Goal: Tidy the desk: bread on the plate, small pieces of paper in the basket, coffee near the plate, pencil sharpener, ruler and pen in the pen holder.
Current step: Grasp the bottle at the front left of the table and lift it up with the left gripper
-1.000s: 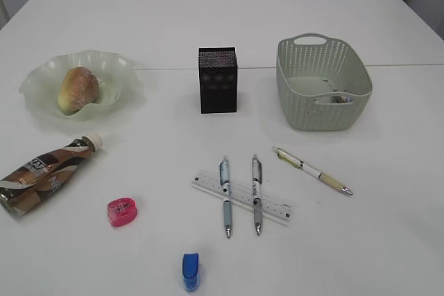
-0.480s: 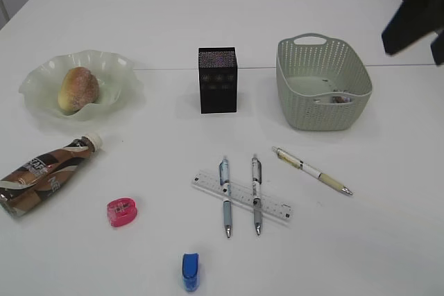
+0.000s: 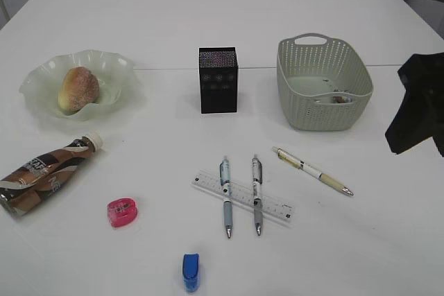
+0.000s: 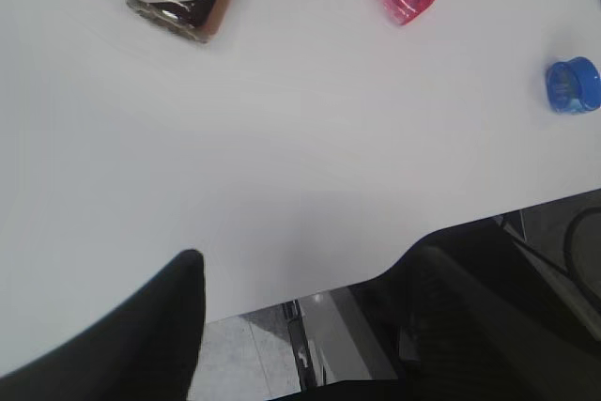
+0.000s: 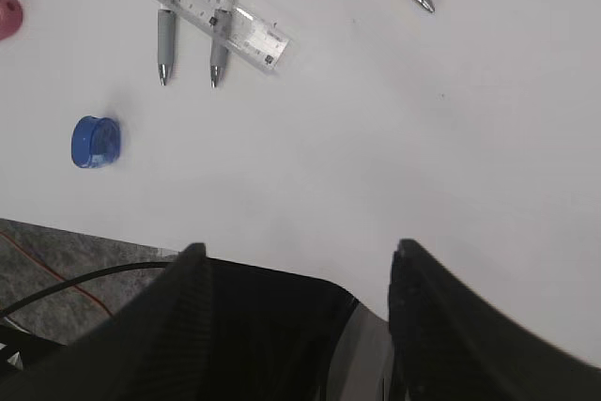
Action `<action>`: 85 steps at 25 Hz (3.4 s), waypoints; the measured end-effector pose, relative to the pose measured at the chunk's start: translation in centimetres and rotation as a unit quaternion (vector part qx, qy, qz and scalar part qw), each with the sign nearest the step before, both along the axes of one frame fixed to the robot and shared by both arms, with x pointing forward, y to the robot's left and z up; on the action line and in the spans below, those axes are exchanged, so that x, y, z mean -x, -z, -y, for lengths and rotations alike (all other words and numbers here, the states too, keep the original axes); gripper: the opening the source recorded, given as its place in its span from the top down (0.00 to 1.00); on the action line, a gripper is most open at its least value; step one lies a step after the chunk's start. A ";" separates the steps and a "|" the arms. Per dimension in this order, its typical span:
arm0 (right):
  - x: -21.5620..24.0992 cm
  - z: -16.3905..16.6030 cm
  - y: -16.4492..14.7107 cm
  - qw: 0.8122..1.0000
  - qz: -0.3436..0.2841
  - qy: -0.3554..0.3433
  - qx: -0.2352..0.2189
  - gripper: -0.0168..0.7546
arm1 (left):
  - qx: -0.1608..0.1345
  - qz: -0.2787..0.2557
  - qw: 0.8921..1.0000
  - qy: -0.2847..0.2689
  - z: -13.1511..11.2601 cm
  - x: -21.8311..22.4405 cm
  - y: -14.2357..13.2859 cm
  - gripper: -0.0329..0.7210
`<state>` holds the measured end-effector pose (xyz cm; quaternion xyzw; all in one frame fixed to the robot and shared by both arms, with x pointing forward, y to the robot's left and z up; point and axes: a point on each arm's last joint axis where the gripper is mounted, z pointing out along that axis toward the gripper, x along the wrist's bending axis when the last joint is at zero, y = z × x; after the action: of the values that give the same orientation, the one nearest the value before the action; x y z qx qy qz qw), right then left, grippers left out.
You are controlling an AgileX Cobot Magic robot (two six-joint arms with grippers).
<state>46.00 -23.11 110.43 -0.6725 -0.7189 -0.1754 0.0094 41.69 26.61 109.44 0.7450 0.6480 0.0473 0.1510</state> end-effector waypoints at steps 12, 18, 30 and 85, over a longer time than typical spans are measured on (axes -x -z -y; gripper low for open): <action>0.0 0.0 0.0 0.999 0.011 -0.031 0.007 0.41 | -0.044 -0.055 0.996 0.051 2.0 -10.9 2.4 0.18; 0.0 0.0 0.0 0.999 0.014 -0.045 0.011 0.41 | -0.113 -0.088 0.982 0.121 3.9 -15.9 7.1 0.17; 0.0 0.0 0.1 0.999 0.015 -0.048 0.013 0.41 | -0.200 -0.047 0.960 0.190 5.7 -18.9 11.4 0.17; 0.0 0.0 0.0 0.998 0.017 -0.051 0.015 0.41 | -0.176 -0.125 0.962 0.168 4.2 -21.2 20.9 0.42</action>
<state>46.03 -23.16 110.39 -0.6322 -0.7547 -0.1753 -0.0039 62.91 22.42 88.55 0.8581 0.5084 0.0411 -0.0595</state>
